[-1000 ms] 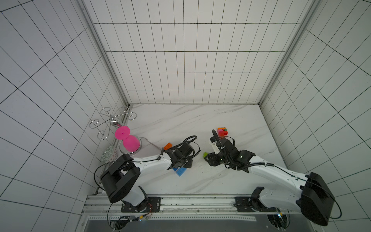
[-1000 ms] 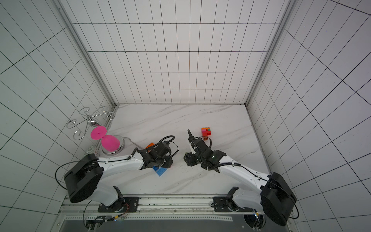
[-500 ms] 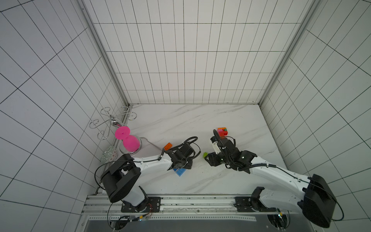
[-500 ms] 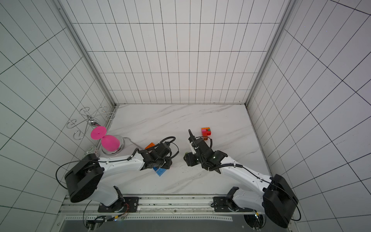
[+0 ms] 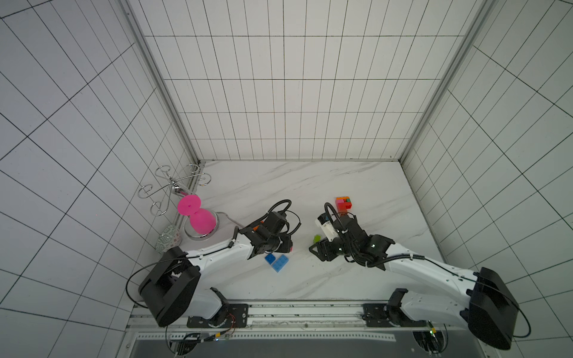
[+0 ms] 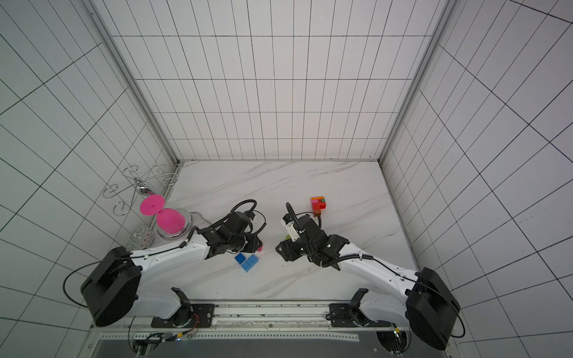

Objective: Assemble the letter p with lego
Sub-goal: Pick up the lego brick from the center of the board, then assemble the lego brick with the lego brick.

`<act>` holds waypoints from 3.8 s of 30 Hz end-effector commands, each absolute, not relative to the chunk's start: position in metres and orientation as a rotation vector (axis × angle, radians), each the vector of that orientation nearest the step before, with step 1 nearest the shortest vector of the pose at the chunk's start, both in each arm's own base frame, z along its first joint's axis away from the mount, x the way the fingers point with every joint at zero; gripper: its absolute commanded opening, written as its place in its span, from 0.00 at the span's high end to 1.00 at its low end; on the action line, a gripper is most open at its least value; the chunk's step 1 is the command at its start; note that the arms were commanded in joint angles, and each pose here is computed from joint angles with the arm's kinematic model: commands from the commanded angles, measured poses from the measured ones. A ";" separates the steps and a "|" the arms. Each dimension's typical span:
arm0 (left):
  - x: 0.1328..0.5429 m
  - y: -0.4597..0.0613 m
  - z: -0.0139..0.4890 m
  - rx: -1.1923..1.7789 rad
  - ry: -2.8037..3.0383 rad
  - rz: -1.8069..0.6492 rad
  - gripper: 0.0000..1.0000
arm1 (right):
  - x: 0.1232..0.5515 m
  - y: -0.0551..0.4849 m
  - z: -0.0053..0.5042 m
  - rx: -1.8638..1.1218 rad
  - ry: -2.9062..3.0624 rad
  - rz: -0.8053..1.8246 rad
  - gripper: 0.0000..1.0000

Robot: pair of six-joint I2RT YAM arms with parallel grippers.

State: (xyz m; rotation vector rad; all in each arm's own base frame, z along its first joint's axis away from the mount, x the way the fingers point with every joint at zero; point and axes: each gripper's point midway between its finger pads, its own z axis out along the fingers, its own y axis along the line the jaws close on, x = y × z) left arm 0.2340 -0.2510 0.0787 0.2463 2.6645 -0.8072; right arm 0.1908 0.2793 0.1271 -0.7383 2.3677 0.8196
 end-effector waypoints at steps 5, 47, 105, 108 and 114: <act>0.204 -0.287 0.125 0.416 2.558 -1.333 0.80 | 0.177 0.300 0.136 -0.982 2.201 0.825 0.37; 0.179 -0.297 0.128 0.401 2.510 -1.675 0.77 | 0.168 0.316 0.140 -1.144 2.092 0.888 0.59; 0.293 -0.053 0.103 -0.620 2.108 -0.815 0.03 | 0.262 0.437 0.113 -0.880 2.478 0.921 0.96; 0.288 -0.041 0.105 -0.641 2.048 -0.752 0.03 | 0.268 0.454 0.106 -0.904 2.500 0.907 0.96; 0.278 -0.018 0.112 -0.722 1.932 -0.639 0.03 | 0.279 0.478 0.090 -0.945 2.537 0.816 0.96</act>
